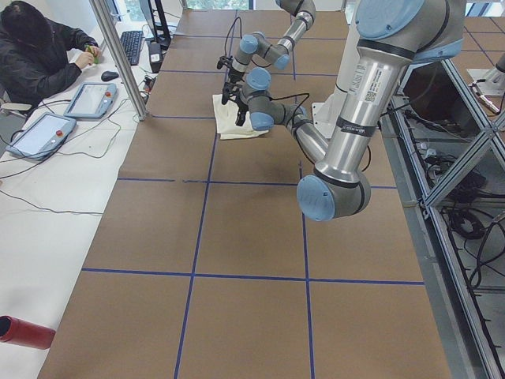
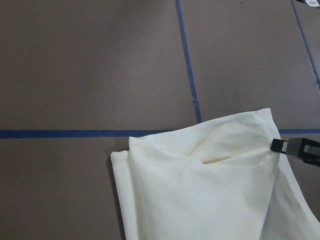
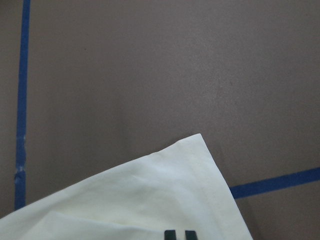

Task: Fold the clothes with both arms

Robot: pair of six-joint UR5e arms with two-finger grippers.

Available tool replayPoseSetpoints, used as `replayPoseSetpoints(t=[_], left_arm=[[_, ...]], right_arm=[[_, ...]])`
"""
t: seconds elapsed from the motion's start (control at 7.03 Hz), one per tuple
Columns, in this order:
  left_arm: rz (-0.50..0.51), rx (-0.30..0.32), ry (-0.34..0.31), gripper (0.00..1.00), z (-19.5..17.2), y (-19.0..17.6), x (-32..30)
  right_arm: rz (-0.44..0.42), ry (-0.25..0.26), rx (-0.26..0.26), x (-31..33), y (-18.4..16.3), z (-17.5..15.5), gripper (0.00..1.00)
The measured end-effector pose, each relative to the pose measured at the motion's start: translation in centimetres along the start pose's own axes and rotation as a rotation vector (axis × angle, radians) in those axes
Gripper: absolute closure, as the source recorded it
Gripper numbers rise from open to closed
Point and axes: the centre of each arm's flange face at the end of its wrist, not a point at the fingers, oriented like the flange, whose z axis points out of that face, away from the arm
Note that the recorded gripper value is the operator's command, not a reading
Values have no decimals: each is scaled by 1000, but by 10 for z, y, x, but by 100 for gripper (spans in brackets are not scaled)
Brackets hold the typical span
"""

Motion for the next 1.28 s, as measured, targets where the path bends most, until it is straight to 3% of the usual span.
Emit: replayPoseSetpoints(t=[0.14,0.43,0.57,0.71,1.0,1.28], left_arm=[[-8,0,-1,0,1,1,0],[-19,-1,-11,0,1,1,-1],[-20,-6,-38,0,-1,-1,-1],[18,-19,-98,0,-17,-4,5],[213,-67,-274,0,-95,-13,12],[367,-99,-403,0,-165,-27,-42]], right_arm=[[-15,-10,-14,4,-21,-7,0],[-55,-50,-102,30,-93,-34,0],[-100,-44,-144,52,-131,-52,0],[-183,-11,-185,82,-170,-75,0],[-403,58,-265,188,-252,-126,0],[-548,44,-332,340,-282,-156,0]])
